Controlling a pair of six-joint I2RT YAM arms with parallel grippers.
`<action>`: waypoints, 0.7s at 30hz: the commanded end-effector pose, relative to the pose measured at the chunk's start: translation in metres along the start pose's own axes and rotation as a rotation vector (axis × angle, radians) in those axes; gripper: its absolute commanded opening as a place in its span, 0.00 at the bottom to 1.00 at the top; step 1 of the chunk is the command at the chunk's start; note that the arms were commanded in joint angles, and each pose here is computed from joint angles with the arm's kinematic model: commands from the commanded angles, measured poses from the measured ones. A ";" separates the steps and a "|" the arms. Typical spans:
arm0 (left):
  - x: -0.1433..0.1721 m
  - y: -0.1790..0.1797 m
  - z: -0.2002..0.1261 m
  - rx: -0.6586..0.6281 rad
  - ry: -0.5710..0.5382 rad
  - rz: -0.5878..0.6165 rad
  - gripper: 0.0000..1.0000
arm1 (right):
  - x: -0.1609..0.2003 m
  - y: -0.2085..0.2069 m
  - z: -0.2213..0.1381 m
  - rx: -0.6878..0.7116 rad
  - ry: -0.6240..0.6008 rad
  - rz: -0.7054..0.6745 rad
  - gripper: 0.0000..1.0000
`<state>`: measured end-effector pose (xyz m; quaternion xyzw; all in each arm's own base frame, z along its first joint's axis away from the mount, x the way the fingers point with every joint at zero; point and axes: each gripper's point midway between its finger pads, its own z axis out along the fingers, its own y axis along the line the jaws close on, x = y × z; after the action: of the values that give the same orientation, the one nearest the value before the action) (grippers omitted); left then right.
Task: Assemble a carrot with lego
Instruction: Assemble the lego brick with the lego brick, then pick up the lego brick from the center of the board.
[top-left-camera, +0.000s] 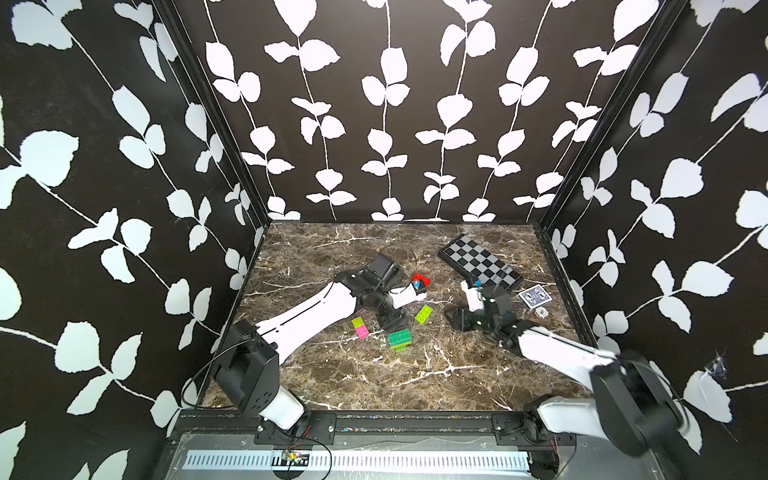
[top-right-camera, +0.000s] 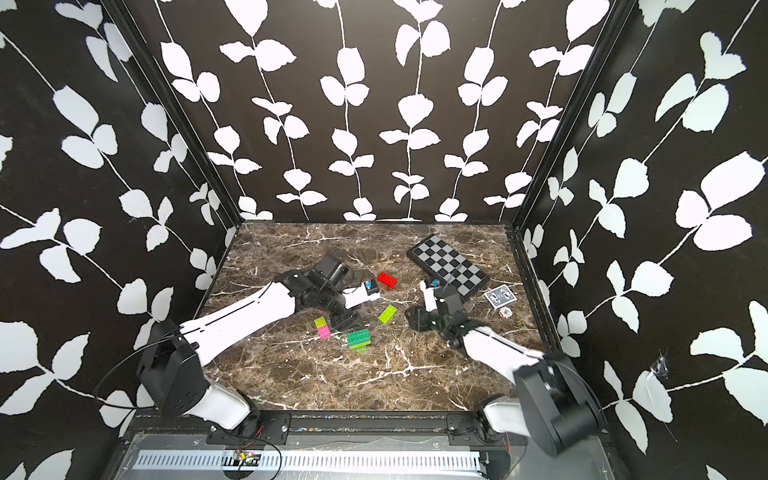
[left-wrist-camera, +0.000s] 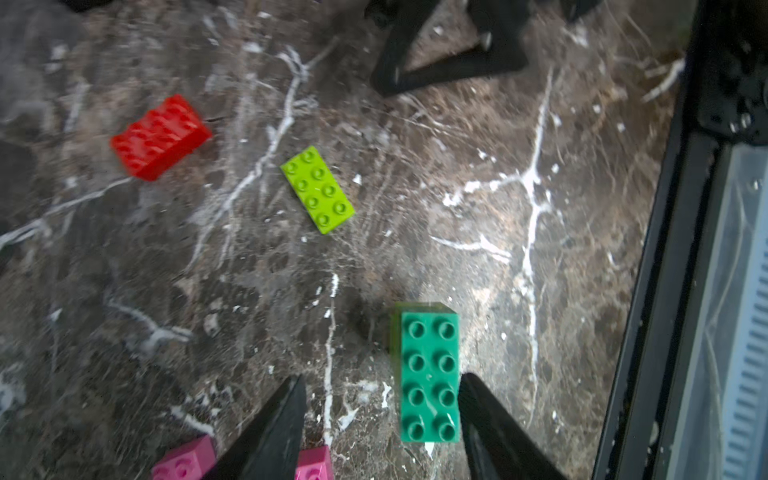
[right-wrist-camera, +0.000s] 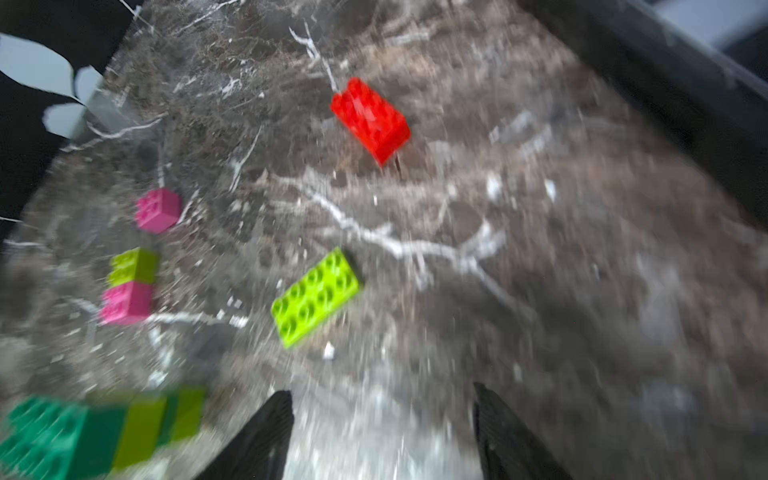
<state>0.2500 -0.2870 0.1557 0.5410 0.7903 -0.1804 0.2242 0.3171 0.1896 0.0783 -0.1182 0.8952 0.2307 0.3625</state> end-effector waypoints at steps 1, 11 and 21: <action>-0.012 0.041 -0.016 -0.126 -0.051 -0.299 0.61 | -0.060 0.003 0.027 0.058 -0.172 -0.113 0.75; -0.015 0.074 -0.040 -0.247 -0.112 -0.390 0.61 | -0.073 -0.004 0.113 0.082 -0.089 -0.186 0.78; -0.006 0.079 -0.041 -0.278 -0.077 -0.370 0.61 | -0.060 -0.007 0.149 0.072 0.037 -0.223 0.68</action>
<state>0.3178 -0.2481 0.1724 0.3468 0.8883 -0.1351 0.2691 0.4484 0.2529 0.0308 -0.1905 0.8872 0.1571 0.3898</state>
